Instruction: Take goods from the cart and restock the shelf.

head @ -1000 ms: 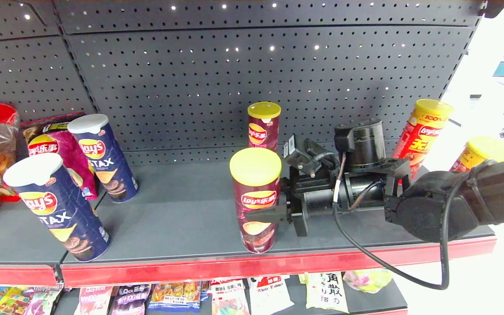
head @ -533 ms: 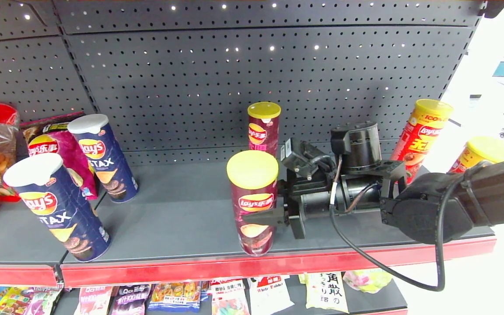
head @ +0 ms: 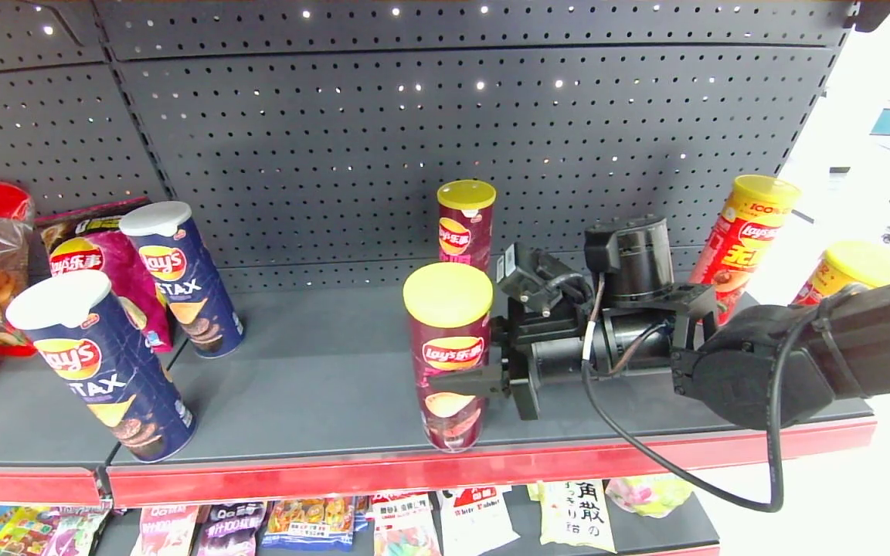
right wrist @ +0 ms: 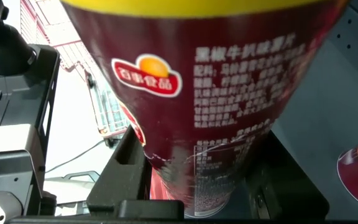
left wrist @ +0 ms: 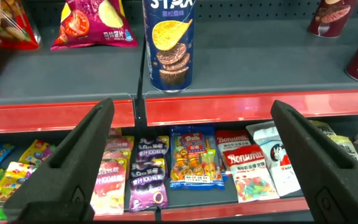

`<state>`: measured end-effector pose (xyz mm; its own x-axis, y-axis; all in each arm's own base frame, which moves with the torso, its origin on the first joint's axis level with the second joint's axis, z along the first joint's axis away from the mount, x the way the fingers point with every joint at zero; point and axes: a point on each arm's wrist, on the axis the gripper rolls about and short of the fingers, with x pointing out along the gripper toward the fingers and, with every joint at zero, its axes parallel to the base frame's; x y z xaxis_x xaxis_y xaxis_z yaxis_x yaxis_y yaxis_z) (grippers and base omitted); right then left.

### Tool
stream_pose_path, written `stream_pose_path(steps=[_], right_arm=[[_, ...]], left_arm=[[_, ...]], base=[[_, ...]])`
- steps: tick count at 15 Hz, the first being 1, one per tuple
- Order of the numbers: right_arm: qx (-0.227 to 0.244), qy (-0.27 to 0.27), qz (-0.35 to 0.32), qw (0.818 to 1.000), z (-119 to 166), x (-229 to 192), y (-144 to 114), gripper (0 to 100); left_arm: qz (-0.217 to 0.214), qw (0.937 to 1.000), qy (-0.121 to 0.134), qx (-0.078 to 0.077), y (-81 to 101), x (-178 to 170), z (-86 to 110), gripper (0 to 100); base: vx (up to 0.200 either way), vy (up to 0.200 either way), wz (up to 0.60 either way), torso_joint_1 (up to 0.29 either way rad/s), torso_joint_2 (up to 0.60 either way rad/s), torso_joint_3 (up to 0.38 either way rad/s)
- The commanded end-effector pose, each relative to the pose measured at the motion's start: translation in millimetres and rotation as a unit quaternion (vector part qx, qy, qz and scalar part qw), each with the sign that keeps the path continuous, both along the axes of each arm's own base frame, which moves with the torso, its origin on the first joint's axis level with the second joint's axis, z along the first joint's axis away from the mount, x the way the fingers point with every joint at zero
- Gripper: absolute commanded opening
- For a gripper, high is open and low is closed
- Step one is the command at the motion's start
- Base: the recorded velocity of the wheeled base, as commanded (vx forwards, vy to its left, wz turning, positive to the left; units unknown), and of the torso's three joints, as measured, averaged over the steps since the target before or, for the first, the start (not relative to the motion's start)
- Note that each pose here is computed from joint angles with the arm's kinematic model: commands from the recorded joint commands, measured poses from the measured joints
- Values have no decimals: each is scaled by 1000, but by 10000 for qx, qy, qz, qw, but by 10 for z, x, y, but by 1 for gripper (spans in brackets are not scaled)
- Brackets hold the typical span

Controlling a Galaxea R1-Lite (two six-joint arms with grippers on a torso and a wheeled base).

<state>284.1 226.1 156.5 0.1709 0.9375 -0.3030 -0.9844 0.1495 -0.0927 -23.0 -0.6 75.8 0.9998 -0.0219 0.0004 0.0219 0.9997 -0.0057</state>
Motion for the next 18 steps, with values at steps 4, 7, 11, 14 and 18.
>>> stream_pose_path(steps=[4,7,11,14,18], right_arm=[[-2,6,15,10000,-3,-6,4,0],[-26,7,-19,10000,-9,-10,6,0],[-29,33,-26,10000,-13,-14,9,0],[-31,31,-25,10000,-13,-18,14,100],[-26,13,-56,10000,3,-22,9,100]], left_arm=[[2,10000,2,-2,0,0,0,100],[2,10000,2,-2,0,0,0,100],[10,10000,2,-2,0,0,0,100],[2,10000,2,-2,0,0,0,100],[-5,10000,2,-2,0,0,0,100]], base=[[0,0,0,0,0,0],[0,0,0,0,0,0],[0,0,0,0,0,0],[0,0,0,0,0,0],[0,0,0,0,0,0]])
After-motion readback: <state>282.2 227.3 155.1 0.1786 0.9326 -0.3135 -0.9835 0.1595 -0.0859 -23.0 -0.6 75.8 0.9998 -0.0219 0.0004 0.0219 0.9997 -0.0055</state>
